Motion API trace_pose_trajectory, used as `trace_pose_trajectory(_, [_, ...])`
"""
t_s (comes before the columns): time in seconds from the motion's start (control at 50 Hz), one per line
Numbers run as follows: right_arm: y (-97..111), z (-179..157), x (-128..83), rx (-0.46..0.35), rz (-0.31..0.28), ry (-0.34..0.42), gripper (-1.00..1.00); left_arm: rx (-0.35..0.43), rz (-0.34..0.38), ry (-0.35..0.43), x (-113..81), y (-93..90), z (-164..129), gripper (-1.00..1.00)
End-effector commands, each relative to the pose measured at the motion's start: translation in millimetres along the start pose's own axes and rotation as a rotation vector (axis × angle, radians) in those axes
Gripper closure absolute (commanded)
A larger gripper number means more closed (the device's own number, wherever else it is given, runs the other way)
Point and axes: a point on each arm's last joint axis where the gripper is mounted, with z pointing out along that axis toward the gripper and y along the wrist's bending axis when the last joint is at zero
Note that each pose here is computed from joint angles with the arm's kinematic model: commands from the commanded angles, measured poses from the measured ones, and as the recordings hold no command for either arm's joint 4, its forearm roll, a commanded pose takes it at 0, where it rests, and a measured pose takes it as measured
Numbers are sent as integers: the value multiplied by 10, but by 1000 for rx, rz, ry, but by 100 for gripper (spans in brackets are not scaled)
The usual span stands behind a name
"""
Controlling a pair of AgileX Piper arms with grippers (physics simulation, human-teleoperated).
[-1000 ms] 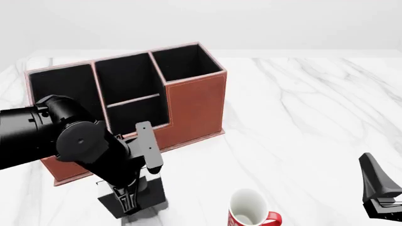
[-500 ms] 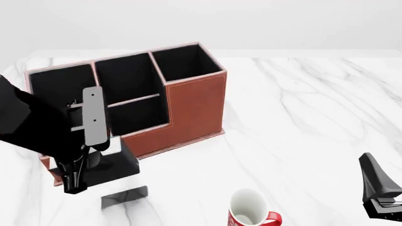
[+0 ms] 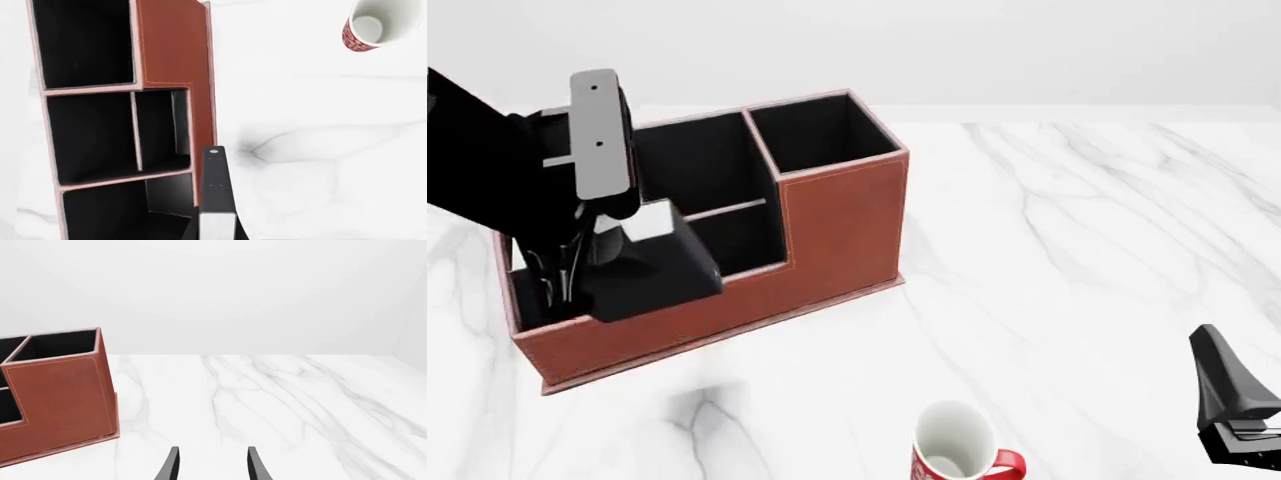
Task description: Pick up the book and place it in the front compartment of the caddy.
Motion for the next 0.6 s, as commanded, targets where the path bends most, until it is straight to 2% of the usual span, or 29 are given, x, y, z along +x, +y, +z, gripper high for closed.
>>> trace_pose_trajectory(0.02, [0, 0, 2, 0, 0, 0, -100, -42, 15, -21, -118, 192, -136, 100])
trace_pose_trajectory(0.24, [0, 0, 2, 0, 0, 0, -100, -94, 14, -29, -135, 388, -223, 100])
trace_pose_trajectory(0.6, [0, 0, 2, 0, 0, 0, -100, -125, 18, -32, -263, 664, -189, 100])
